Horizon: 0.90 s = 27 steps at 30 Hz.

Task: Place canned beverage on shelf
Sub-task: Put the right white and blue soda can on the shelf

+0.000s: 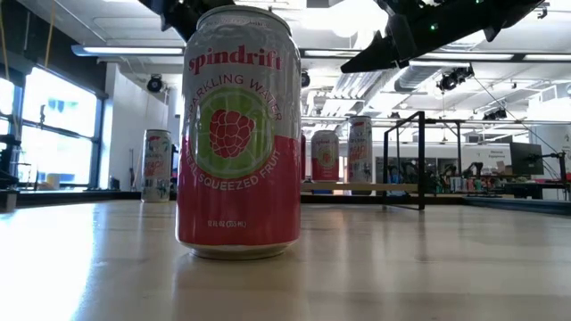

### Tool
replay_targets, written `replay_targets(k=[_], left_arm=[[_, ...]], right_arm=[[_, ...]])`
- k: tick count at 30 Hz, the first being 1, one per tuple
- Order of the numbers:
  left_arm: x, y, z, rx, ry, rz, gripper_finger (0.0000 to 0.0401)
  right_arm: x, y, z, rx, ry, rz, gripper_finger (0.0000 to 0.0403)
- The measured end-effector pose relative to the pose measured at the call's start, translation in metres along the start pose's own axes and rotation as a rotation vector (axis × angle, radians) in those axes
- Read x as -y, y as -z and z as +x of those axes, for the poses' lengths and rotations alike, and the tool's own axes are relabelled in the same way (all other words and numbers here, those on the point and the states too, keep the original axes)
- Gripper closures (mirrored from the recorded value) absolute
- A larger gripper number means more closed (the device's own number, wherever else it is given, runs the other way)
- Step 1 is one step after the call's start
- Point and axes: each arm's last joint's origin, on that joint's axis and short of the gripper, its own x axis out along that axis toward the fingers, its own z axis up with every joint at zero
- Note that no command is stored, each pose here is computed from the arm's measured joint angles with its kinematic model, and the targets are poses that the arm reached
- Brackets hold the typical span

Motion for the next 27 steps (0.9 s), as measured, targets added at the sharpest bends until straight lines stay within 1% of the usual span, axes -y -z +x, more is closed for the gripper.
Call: replay_targets(k=[2, 6, 10, 14, 17, 21, 27], left_arm=[[-0.005, -0.005, 0.003, -0.023, -0.006, 0.003, 0.0156], [-0.014, -0.025, 0.012, -0.023, -0.004, 0.03, 0.0156], [-0.023, -0.031, 0.025, -0.086, -0.006, 0.031, 0.0156], [-0.03, -0.034, 0.033, -0.129, -0.013, 0.038, 0.0156], [-0.032, -0.03, 0.04, -0.152, -0.015, 0.052, 0.0156], [-0.037, -0.03, 0.044, -0.145, -0.021, 0.068, 0.0156], [-0.043, -0.026, 0.052, -0.162, -0.026, 0.048, 0.0156]], right_arm=[[0.0, 0.0, 0.0, 0.0, 0.0, 0.0, 0.0403], [0.0, 0.0, 0.0, 0.0, 0.0, 0.0, 0.0403], [0.0, 0.0, 0.0, 0.0, 0.0, 0.0, 0.0403], [0.0, 0.0, 0.0, 0.0, 0.0, 0.0, 0.0403], [0.0, 0.0, 0.0, 0.0, 0.0, 0.0, 0.0403], [0.0, 0.0, 0.0, 0.0, 0.0, 0.0, 0.0403], [0.0, 0.0, 0.0, 0.0, 0.0, 0.0, 0.0403]])
